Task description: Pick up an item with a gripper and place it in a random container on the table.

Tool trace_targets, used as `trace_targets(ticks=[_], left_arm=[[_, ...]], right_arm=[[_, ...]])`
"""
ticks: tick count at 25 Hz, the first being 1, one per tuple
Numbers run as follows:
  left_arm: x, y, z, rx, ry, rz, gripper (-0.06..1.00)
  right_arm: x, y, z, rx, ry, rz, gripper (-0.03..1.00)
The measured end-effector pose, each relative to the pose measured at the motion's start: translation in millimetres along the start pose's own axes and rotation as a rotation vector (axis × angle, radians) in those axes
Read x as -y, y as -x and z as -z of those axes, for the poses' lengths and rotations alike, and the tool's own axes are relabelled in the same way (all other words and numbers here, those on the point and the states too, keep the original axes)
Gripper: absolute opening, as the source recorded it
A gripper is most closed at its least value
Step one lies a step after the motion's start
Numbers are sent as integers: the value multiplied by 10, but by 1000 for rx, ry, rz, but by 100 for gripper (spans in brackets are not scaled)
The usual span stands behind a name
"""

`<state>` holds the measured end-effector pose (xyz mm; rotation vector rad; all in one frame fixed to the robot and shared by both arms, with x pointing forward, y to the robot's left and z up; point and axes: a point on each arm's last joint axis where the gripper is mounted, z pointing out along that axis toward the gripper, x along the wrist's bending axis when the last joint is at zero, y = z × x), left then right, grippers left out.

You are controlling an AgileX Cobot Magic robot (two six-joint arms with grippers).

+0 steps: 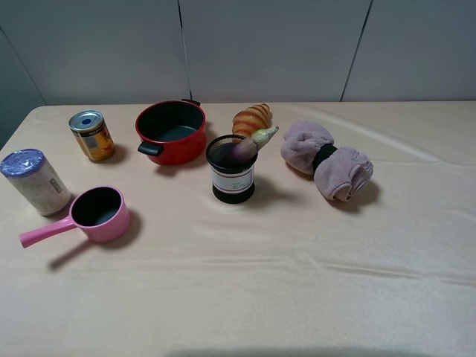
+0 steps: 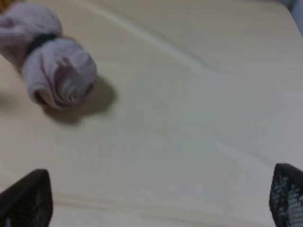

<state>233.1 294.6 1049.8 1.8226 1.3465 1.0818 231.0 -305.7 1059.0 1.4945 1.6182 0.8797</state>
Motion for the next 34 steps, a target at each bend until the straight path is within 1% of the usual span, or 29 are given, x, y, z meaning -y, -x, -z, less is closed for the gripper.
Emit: trace_targets(ticks=[5,8,10,34], left_arm=[[0,0,0,0,0,0,99],[0,0,0,0,0,0,99],[0,0,0,0,0,0,99],[0,0,0,0,0,0,99]], right_arm=[[18,-32,6,-33,45,25,69],[22,-87,-36,-87,64,30,69],[21,-105,-43,-106,69,30,69],[16,-111,-42,-113,75,36,69]])
